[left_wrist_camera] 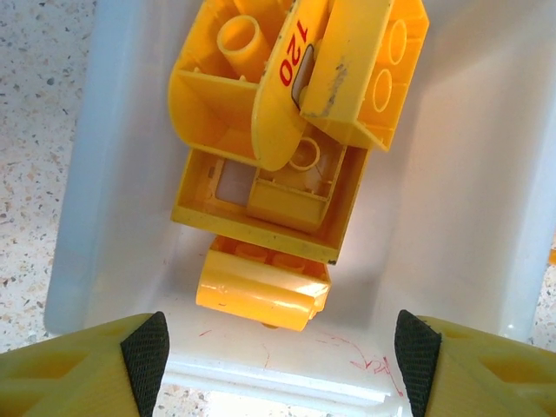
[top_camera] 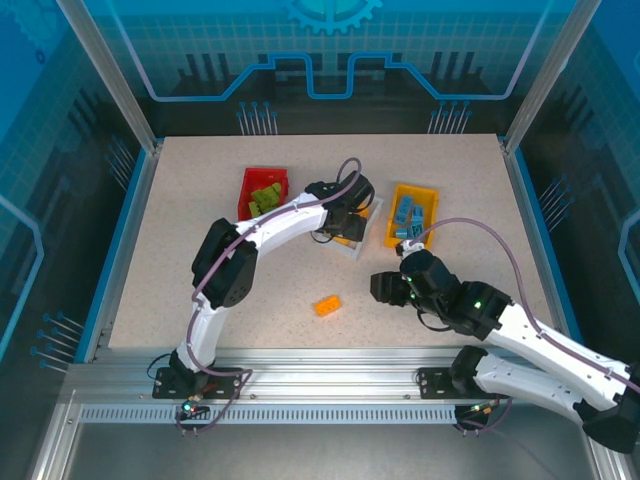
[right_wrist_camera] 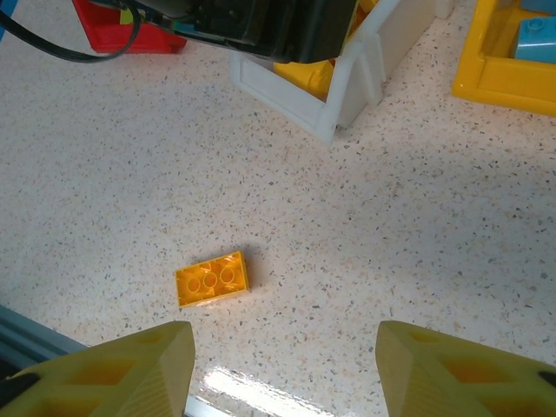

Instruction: Sort the legos into containers by color

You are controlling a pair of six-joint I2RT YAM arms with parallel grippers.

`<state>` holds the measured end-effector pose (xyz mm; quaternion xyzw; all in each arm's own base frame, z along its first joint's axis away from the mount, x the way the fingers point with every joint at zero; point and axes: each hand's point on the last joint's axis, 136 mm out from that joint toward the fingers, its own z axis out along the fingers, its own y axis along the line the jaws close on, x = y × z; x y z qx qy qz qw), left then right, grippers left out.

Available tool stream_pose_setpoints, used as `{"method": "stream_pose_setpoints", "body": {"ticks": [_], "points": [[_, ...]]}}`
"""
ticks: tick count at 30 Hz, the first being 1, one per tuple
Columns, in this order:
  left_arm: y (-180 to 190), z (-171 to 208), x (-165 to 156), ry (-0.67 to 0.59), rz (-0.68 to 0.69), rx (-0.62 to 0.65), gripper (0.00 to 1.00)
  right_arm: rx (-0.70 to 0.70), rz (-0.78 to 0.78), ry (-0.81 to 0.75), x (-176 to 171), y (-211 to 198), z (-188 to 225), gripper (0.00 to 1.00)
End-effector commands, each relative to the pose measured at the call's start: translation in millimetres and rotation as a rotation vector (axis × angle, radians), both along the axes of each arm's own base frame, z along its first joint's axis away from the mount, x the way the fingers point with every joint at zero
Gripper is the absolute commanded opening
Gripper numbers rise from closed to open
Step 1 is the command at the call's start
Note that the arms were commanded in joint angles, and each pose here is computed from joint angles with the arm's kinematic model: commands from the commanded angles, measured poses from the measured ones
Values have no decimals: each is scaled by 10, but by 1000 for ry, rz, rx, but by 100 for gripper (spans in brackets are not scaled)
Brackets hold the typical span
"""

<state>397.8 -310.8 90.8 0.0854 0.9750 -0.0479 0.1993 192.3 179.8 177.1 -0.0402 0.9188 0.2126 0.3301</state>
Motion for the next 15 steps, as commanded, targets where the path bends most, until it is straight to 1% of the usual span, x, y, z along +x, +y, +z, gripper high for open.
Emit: {"method": "stream_pose_setpoints", "body": {"ticks": [1,5,10,13,15], "points": [[-9,581,-102,-60,12,-96,74,-40,55,-5,-12,77,-15,60],[198,943,-308,-111,71,-164,75,-141,150,1,-33,250,-168,65],[749,1214,-772,-186,197,-240,79,-291,288,49,-107,628,-494,73],[1155,1165,-1140,-199,274,-253,81,-342,337,93,-127,823,-698,76],[1389,1075,-1388,-190,314,-265,81,-341,367,118,-122,992,-781,77]]}}
